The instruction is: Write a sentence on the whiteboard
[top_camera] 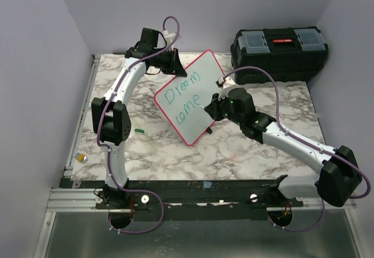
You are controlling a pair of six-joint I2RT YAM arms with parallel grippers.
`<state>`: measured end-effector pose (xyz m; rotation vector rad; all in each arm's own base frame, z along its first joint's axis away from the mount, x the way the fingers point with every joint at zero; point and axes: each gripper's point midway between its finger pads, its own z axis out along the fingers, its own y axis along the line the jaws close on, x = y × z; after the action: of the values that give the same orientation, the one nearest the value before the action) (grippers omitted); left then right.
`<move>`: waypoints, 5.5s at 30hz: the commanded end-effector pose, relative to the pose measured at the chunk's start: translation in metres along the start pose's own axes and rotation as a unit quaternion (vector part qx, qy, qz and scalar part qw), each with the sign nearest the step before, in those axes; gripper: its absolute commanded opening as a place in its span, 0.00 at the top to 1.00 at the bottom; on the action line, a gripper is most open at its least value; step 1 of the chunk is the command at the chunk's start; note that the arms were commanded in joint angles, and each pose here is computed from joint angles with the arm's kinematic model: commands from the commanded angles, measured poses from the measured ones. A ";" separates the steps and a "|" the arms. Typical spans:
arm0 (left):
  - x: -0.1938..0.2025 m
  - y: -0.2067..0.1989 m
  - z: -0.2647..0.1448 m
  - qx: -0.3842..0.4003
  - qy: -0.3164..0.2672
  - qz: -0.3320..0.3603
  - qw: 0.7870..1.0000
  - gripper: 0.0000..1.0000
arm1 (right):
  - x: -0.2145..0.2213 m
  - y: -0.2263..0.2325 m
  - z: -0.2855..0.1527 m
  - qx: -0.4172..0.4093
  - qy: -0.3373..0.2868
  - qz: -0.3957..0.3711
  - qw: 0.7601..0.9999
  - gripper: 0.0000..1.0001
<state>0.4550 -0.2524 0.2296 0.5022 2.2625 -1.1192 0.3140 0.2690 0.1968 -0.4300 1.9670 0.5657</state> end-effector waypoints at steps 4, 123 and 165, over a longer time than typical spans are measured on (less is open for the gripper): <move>0.008 -0.004 0.002 -0.013 0.010 0.020 1.000 1.00 | 0.026 0.035 -0.009 -0.114 0.035 -0.013 0.993 0.99; 0.010 -0.001 0.004 -0.020 0.013 0.016 1.000 1.00 | 0.100 0.036 0.008 -0.098 0.118 -0.017 0.988 0.99; 0.009 0.002 0.004 -0.023 0.012 0.018 1.000 1.00 | 0.018 0.020 0.018 -0.009 0.018 -0.013 1.000 0.99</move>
<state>0.4560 -0.2518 0.2291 0.4989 2.2626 -1.1128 0.2972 0.2913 0.1714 -0.5196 2.0020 0.5865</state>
